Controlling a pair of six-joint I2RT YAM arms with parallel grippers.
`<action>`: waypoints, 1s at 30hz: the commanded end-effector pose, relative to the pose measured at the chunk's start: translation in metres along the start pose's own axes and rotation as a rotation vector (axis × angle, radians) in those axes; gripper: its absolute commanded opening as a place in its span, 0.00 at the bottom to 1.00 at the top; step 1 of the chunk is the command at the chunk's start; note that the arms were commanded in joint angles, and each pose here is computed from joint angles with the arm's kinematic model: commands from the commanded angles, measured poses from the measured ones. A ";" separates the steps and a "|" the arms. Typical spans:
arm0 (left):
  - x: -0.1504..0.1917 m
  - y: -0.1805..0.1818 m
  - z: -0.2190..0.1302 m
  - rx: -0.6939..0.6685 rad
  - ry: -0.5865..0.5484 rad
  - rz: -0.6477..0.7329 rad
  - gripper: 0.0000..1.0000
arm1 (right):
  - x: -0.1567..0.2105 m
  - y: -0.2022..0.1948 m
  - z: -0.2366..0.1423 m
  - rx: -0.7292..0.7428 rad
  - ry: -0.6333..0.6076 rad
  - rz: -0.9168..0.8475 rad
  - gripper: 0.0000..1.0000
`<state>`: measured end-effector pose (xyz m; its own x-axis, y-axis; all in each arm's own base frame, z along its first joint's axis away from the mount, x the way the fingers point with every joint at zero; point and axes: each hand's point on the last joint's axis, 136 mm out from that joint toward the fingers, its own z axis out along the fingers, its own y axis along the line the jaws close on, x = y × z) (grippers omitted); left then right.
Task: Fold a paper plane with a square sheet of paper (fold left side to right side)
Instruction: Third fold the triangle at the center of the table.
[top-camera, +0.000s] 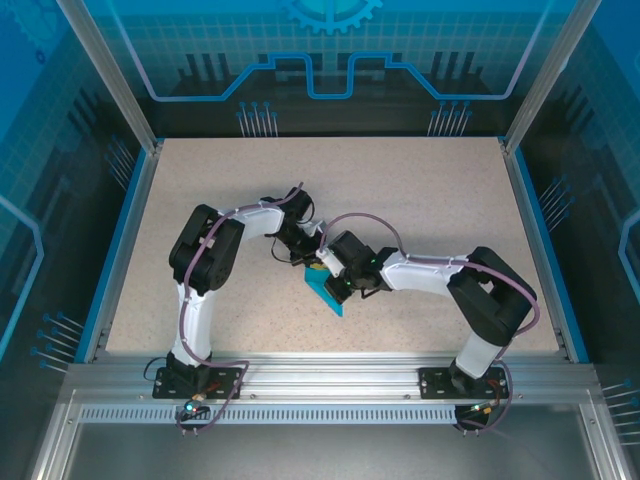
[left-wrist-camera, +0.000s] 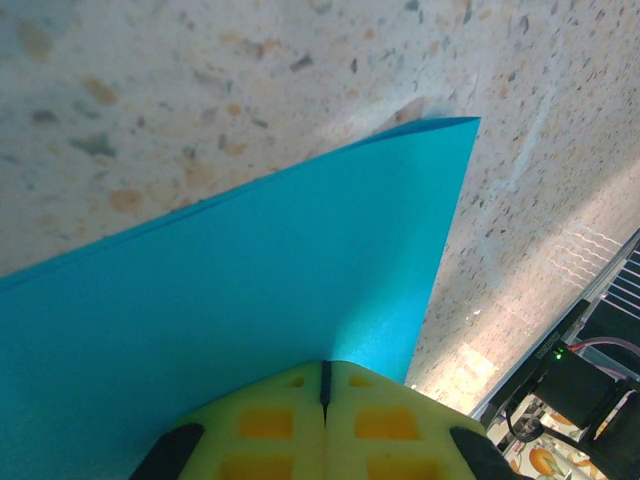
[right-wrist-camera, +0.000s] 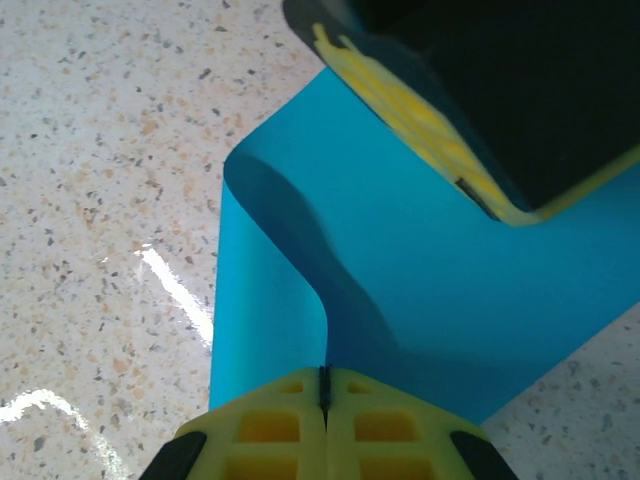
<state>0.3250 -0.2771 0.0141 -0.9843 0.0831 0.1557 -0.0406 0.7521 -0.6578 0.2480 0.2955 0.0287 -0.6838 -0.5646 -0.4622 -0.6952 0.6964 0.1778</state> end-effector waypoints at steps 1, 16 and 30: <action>0.010 0.026 0.021 -0.092 0.051 -0.030 0.05 | 0.000 -0.011 0.002 0.034 0.014 0.035 0.00; 0.011 0.025 0.022 -0.092 0.054 -0.031 0.05 | 0.002 -0.016 0.007 0.044 0.029 0.058 0.00; 0.011 0.026 0.024 -0.095 0.057 -0.033 0.05 | -0.003 -0.018 0.003 0.061 0.010 0.063 0.00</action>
<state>0.3246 -0.2799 0.0141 -0.9840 0.0893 0.1542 -0.0349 0.7518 -0.6584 0.2535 0.2858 0.0163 -0.7183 -0.5466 -0.4304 -0.6558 0.7386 0.1565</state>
